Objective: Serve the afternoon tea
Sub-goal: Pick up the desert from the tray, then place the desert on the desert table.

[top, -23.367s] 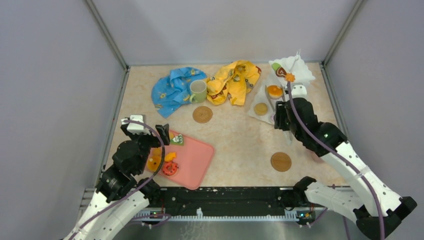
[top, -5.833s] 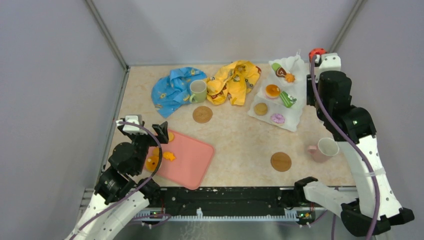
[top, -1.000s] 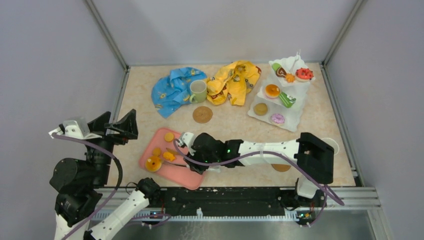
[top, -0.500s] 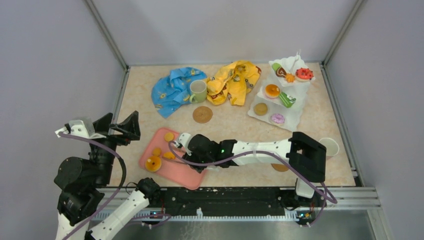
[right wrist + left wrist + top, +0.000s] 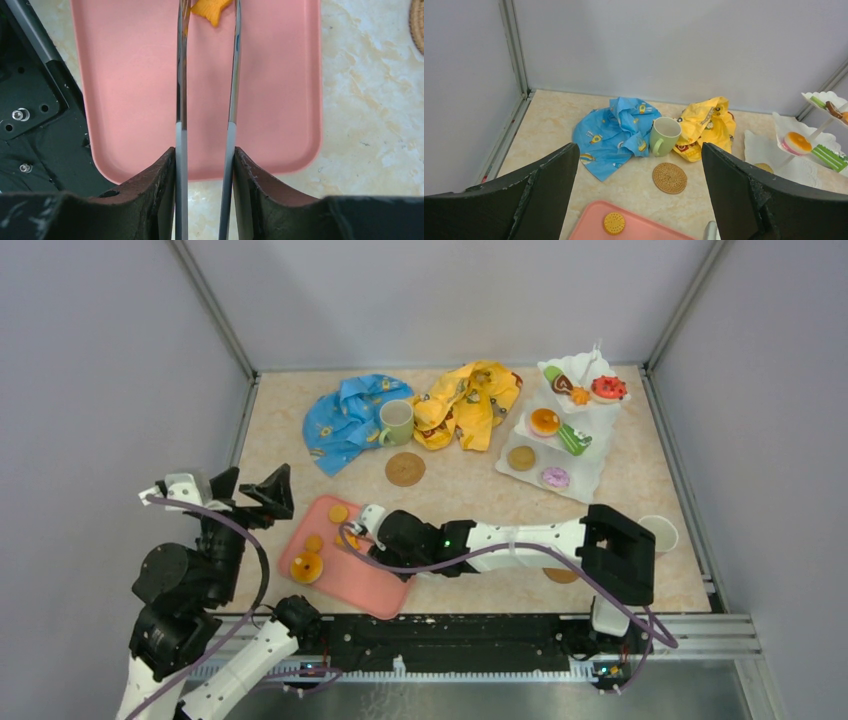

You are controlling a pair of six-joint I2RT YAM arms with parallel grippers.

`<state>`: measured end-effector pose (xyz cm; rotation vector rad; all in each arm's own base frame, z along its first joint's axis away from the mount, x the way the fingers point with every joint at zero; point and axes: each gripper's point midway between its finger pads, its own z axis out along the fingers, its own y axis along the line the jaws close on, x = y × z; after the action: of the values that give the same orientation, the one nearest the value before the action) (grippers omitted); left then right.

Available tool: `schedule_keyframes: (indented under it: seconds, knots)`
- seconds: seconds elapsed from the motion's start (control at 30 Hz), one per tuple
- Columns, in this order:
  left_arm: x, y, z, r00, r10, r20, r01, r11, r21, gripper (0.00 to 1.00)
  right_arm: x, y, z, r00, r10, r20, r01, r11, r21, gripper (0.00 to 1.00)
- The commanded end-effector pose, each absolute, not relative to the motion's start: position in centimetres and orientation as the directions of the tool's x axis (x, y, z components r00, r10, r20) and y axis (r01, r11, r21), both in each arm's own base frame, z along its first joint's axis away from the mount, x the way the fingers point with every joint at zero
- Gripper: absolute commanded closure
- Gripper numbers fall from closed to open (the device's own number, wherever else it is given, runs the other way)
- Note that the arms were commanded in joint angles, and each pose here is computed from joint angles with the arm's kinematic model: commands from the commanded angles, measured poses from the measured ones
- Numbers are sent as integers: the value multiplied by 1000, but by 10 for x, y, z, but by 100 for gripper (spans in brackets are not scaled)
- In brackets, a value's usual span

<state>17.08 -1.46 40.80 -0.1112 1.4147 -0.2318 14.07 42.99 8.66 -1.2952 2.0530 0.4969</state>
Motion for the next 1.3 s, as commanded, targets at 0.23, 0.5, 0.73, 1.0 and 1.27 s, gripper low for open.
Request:
schedule_keyframes:
  seconds: [0.23,0.5,0.73,1.0,1.27]
  knots:
    - [187,-28,380,108,-216,-970,100,974,-205,1,150,402,162,-302,-496,-814,-833,552,-28,70]
    - [200,-42,349,45,-203,-978,110,974,-197,1,170,348,189,-374,-425,-824,-731,682,-20,70]
    - [206,-57,315,-11,-218,-976,145,965,-217,1,192,265,221,-429,-351,-832,-560,826,-61,68]
    - [211,-64,294,-54,-198,-979,154,967,-204,1,205,159,258,-468,-226,-855,-313,947,-79,68]
    - [210,-63,292,-52,-182,-982,153,970,-188,1,220,101,273,-470,-172,-866,-157,982,-110,67]
